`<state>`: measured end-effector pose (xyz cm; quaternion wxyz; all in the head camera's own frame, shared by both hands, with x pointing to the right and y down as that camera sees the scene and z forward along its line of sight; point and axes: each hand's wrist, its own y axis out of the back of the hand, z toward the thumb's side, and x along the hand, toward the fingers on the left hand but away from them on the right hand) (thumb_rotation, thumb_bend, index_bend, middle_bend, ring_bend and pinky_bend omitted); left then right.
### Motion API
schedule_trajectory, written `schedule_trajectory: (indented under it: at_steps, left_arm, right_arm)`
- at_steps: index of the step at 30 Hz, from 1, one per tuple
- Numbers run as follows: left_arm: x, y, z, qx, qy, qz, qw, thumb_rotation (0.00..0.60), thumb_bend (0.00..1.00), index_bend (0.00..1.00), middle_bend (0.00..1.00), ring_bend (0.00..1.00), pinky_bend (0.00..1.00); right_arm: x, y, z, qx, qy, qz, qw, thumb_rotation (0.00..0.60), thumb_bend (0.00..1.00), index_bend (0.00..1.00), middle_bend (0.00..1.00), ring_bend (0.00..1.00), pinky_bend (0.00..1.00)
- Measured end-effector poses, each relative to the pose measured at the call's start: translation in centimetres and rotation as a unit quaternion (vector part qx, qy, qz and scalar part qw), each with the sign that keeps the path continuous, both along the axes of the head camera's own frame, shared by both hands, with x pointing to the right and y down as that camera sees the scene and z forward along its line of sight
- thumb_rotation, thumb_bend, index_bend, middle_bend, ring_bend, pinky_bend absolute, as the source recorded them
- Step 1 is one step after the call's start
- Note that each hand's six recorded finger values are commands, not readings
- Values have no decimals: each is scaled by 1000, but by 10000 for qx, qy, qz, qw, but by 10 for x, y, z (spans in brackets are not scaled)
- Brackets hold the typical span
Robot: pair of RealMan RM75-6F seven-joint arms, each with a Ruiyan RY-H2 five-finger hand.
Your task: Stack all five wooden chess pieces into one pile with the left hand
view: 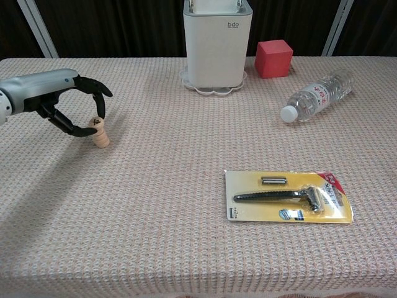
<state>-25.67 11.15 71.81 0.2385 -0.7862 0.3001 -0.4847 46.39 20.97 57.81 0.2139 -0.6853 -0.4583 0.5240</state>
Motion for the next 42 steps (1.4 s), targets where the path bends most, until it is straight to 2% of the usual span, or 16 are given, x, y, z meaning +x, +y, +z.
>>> schedule_trajectory:
  at_steps: [23, 42]
  left_arm:
    - [-6, 0, 3, 26, -29, -48, 10000, 600, 296, 484, 130, 0, 0]
    - [-7, 3, 5, -28, -36, -21, 10000, 600, 296, 432, 130, 0, 0]
  right_arm:
    - [-1, 0, -2, 10, 13, -4, 10000, 600, 201, 0, 0, 0, 0]
    - [0, 1, -1, -37, 46, 4, 10000, 600, 201, 0, 0, 0, 0]
